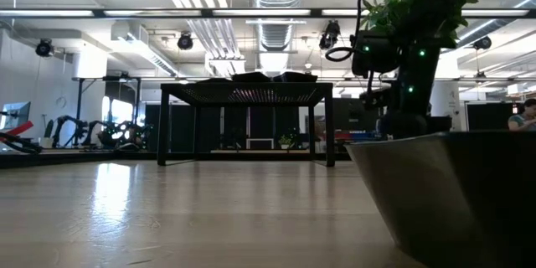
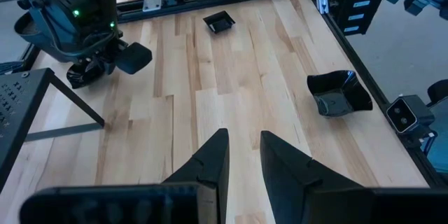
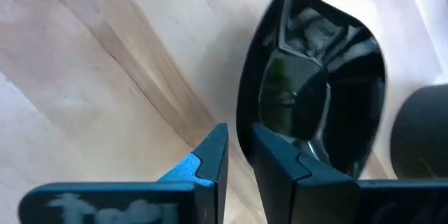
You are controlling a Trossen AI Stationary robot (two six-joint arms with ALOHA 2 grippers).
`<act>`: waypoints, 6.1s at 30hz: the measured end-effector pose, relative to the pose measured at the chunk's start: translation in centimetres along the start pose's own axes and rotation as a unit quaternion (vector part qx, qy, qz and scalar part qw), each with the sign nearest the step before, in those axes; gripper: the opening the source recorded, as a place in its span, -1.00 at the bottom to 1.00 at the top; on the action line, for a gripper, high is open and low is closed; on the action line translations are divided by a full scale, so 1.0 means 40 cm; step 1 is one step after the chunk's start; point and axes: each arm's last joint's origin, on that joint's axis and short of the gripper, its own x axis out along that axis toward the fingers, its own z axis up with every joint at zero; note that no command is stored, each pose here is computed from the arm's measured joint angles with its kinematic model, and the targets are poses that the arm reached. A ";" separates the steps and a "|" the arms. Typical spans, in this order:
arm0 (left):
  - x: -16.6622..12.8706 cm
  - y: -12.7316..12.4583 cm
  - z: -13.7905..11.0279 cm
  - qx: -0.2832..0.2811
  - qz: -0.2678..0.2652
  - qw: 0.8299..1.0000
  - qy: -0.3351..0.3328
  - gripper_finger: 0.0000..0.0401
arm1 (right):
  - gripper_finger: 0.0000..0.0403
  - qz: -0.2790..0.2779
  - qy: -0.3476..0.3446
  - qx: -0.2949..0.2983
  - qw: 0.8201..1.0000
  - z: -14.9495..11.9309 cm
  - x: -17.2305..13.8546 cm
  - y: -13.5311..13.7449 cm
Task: Pick & Place Mini shaped plates
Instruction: Stack the leaf shaped plate on top of the leaf shaped plates on the shelf
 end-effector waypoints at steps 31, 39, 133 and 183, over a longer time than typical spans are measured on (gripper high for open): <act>-0.002 0.000 0.006 -0.003 -0.001 1.000 -0.006 -0.62 | -0.96 -0.005 -0.032 -0.080 0.996 -0.054 -0.109 0.106; -0.002 0.000 0.006 -0.003 -0.001 1.000 -0.006 -0.62 | -0.96 0.059 -0.097 -0.107 0.988 -0.082 -0.234 0.231; -0.002 0.001 -0.002 -0.012 0.001 1.000 0.009 -0.62 | -0.69 0.104 -0.160 -0.359 0.914 0.052 -0.258 0.731; 0.272 0.006 -0.225 -0.182 0.131 0.969 0.104 -0.62 | -0.62 0.042 -0.138 -0.385 0.912 0.052 -0.562 0.650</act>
